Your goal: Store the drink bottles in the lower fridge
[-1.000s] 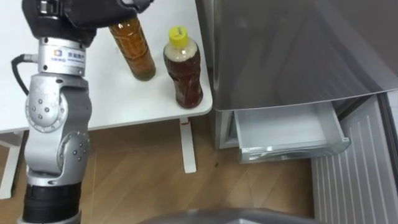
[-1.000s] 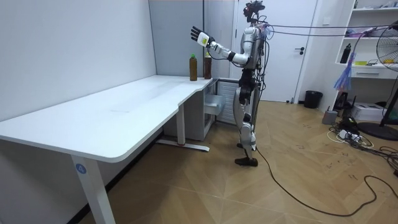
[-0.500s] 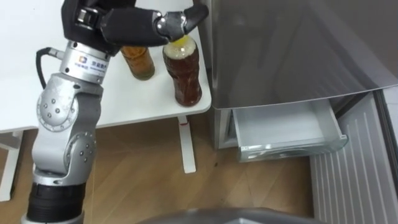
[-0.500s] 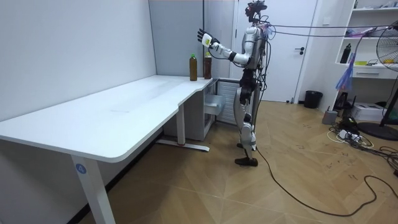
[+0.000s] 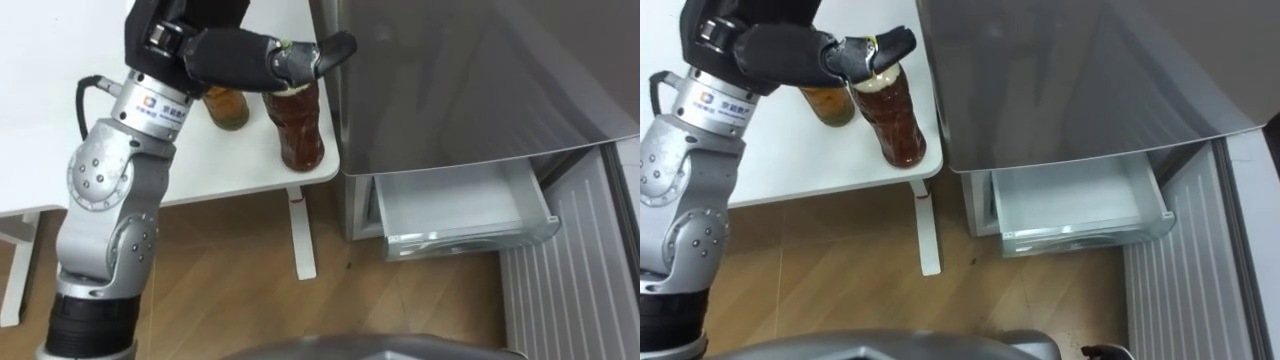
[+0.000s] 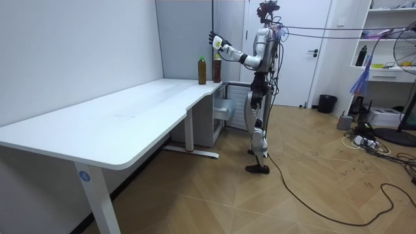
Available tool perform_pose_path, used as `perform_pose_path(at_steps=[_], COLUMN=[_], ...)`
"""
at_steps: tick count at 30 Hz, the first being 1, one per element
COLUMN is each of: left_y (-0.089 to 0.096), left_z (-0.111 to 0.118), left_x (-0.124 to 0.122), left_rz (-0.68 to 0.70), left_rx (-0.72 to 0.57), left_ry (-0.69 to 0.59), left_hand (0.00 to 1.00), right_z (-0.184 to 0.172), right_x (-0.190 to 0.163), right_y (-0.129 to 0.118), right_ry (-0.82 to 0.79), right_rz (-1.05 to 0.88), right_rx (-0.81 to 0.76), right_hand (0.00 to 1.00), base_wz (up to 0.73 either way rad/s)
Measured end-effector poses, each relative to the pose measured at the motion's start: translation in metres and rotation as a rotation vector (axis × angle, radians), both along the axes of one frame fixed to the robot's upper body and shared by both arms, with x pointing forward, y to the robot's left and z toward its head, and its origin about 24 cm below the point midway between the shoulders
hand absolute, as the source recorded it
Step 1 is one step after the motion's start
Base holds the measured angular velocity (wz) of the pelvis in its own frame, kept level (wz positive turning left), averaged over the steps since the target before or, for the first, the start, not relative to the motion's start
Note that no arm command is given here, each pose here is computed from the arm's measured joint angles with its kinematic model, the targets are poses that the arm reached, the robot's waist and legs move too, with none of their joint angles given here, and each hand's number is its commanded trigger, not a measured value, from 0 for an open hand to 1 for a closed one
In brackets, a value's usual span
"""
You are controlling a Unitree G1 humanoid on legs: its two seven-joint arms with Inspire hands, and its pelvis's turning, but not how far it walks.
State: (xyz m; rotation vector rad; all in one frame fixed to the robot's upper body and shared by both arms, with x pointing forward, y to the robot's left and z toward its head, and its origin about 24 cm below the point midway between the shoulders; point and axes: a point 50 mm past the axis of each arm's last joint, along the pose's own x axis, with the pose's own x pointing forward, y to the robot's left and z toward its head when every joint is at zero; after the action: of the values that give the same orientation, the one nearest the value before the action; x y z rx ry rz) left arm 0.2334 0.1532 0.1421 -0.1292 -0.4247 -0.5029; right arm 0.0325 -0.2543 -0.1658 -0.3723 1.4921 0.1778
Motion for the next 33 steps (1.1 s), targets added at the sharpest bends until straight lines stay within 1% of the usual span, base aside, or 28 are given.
perform_pose_path(at_steps=[6,14,16,21,33], left_y=[-0.001,0.0,0.001,0.007,0.009], left_z=[-0.011,-0.016,-0.02,-0.04,-0.045], left_x=[-0.003,-0.005,-0.004,-0.002,-0.004], left_rz=[-0.029,-0.024,-0.018,0.027,0.048], left_rx=[0.017,0.019,0.02,0.035,0.063], left_ry=[0.064,0.09,0.109,0.212,0.232], left_hand=[0.0,0.0,0.0,0.0,0.0], right_z=[0.0,0.0,0.0,0.0,-0.001], right_x=[-0.001,-0.001,-0.002,-0.002,-0.005], right_y=[0.0,0.0,-0.001,0.0,0.0], right_ry=[0.003,0.002,0.006,0.021,0.036], right_rz=[-0.003,-0.003,-0.003,0.031,0.032], right_rx=[-0.003,-0.006,-0.017,-0.03,-0.027], right_hand=[0.0,0.0,0.0,0.0,0.0], base_wz=[0.0,0.0,0.0,0.0,0.0])
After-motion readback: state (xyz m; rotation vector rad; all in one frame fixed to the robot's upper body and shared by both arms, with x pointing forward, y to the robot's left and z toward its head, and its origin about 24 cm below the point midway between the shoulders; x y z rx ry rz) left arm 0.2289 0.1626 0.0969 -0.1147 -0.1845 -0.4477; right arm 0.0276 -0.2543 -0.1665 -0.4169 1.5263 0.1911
